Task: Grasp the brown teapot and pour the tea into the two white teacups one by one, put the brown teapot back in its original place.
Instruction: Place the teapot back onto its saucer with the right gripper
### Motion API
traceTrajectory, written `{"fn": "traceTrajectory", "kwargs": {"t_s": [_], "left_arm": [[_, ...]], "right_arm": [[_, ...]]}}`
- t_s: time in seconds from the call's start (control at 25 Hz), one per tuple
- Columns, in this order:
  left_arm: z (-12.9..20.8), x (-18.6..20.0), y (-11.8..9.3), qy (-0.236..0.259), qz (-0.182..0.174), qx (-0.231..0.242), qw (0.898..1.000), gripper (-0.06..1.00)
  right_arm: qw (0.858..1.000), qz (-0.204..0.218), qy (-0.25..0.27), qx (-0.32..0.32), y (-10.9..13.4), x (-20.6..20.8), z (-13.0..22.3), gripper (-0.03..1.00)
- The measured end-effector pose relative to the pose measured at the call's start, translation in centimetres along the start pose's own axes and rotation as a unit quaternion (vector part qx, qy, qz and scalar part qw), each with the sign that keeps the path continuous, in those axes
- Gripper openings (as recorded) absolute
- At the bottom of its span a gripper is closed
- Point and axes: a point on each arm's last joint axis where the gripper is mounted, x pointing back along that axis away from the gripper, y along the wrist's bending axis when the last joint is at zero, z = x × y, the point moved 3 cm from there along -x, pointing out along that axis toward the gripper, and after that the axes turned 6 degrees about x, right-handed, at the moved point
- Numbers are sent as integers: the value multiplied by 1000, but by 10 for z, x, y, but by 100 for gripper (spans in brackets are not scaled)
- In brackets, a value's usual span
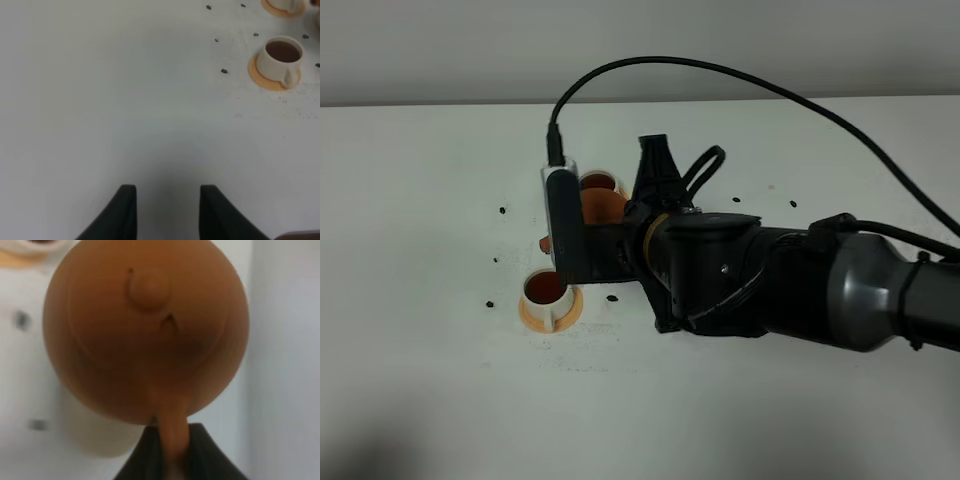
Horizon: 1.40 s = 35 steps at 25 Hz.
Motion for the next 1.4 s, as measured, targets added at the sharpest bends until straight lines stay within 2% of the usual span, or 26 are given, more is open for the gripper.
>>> {"fn": "traceTrajectory", "kwargs": {"t_s": [0.08,0.16,0.24,0.52,0.64,0.92,1.12,1.24,1.4], "left_arm": [[0,0,0,0,0,0,1000,29],[0,0,0,0,0,1,1000,29],[0,0,0,0,0,1,1000,29],[0,0,0,0,0,1,1000,29],[0,0,0,0,0,1,1000,29],[0,0,0,0,0,1,1000,29],[0,0,0,0,0,1,1000,29],[0,0,0,0,0,1,1000,29],[0,0,0,0,0,1,1000,29]], "right_arm": [[995,-37,-7,-90,2,9,2,9],[982,-72,-13,-176,4,16,6,9],[962,-110,-16,-250,12,20,14,9],[906,-167,-48,-385,51,10,35,9],[893,-176,-60,-411,71,6,39,9],[876,-192,-54,-440,103,-9,47,9],[874,-206,-32,-438,118,-22,49,9],[874,-203,-35,-440,114,-22,48,9],[869,-179,-34,-460,86,-22,57,9]]}}
